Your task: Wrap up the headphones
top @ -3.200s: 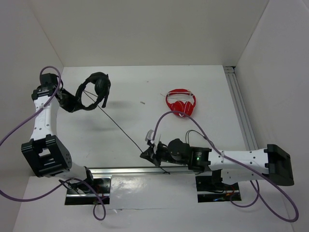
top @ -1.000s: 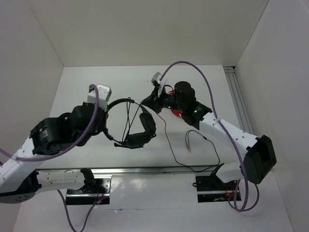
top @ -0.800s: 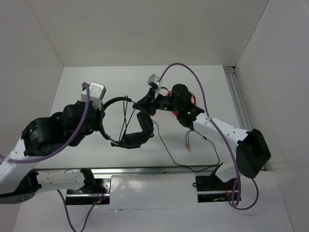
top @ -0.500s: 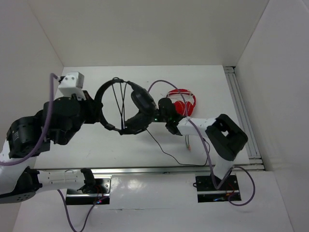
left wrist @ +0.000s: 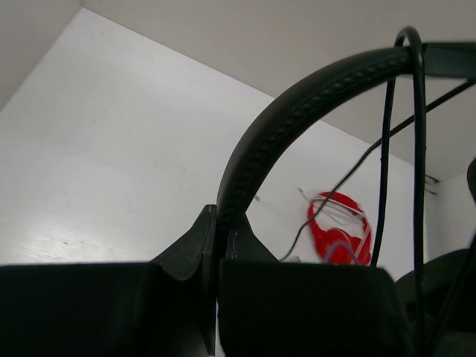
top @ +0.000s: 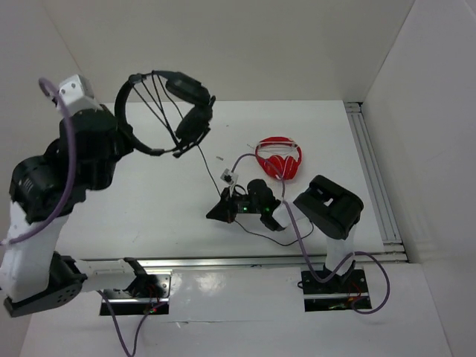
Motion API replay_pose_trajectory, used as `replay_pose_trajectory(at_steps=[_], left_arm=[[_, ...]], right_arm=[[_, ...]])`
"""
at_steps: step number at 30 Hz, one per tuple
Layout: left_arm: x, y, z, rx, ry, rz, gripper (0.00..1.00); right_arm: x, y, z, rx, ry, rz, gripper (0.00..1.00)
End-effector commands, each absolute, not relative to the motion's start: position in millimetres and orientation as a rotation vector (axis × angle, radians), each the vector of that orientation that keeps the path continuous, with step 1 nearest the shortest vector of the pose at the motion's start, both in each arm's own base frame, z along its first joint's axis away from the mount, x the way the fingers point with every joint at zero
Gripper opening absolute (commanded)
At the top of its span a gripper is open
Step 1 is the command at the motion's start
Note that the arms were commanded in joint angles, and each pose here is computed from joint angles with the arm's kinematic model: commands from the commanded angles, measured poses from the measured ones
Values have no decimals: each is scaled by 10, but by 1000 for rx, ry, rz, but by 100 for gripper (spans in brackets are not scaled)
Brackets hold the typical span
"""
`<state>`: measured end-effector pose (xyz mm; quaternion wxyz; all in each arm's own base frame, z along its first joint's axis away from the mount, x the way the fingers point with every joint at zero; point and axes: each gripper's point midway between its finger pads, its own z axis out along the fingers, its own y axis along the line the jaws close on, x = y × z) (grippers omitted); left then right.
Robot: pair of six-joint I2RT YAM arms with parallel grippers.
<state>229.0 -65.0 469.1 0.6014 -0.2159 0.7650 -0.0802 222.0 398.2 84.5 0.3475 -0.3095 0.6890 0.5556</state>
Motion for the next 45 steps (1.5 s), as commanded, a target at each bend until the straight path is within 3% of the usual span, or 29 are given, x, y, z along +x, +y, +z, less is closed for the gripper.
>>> replay_pose_trajectory(at_steps=[1,7,12,19,24,29,33,38,45], left_arm=[[2741,-709,4762,-531,1772,-172,0],[3383,-367,4445,-666,1861,-164,0],[3728,198,3996,-832,1903,-39,0],[3904,371,3454,-937,1980,31,0],[3862,529,2952,-961,2043,239,0],[3734,353,2641,-876,2123,362,0],[3586,120,2485,-772,2226,343,0],[3334,-323,2328,-405,2336,212,0],[2929,-782,2136,-85,2425,270,0]], right_arm=[[2076,4025,928,-757,1709,1392,0],[1998,3887,810,-573,1879,1098,0],[1485,4033,1034,-683,1883,1073,0],[784,4473,1619,-977,1757,1157,0],[464,4515,2172,-1059,1654,1144,0],[631,4443,2948,-1001,1569,1074,0],[1107,4210,3113,-980,1596,798,0],[1953,3750,3267,-891,1623,452,0],[2564,3414,3790,-804,1576,350,0]])
